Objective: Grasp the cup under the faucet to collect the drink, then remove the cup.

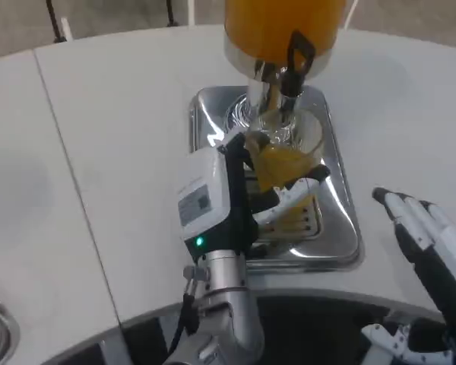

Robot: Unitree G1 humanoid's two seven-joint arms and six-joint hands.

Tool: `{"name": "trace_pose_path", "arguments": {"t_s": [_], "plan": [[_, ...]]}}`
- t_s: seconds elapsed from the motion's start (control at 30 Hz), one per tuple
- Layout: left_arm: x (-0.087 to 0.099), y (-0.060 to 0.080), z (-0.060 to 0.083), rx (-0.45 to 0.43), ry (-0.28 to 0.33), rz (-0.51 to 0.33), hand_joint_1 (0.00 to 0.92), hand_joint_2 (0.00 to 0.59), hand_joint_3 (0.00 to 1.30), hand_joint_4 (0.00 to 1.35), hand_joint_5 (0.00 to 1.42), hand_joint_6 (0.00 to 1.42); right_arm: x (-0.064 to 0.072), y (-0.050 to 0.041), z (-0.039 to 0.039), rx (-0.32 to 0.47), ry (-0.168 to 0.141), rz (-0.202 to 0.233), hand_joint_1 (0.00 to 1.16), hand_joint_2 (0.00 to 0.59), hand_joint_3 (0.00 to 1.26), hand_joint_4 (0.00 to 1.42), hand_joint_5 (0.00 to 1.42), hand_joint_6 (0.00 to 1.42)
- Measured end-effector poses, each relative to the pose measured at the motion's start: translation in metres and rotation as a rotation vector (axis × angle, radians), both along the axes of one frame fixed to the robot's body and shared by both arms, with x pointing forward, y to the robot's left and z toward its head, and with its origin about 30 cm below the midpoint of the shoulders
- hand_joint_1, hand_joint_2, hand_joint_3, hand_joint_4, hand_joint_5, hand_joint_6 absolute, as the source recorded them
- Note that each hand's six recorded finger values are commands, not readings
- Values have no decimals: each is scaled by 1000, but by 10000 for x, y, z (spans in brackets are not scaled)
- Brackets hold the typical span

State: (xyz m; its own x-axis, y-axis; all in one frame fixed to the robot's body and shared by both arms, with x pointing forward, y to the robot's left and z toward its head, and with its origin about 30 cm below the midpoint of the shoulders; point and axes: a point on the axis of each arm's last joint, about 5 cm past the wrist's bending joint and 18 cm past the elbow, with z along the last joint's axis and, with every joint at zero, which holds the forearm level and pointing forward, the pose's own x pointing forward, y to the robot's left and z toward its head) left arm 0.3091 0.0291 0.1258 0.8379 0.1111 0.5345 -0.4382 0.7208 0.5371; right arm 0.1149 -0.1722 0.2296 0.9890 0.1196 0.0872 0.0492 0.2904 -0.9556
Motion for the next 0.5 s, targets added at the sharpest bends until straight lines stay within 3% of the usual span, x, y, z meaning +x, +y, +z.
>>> {"name": "trace_pose_path", "arguments": {"t_s": [0.17, 0.5], "plan": [[-17, -2, -4, -16, -15, -8, 558, 89, 1148, 1246, 1424, 1424, 46, 30, -22, 6, 12, 26, 716, 329, 0, 0, 0, 128], [-68, 31, -54, -14, -36, -13, 567, 89, 1149, 1240, 1424, 1424, 47, 53, -23, -10, -19, 46, 722, 339, 0, 0, 0, 128]]}}
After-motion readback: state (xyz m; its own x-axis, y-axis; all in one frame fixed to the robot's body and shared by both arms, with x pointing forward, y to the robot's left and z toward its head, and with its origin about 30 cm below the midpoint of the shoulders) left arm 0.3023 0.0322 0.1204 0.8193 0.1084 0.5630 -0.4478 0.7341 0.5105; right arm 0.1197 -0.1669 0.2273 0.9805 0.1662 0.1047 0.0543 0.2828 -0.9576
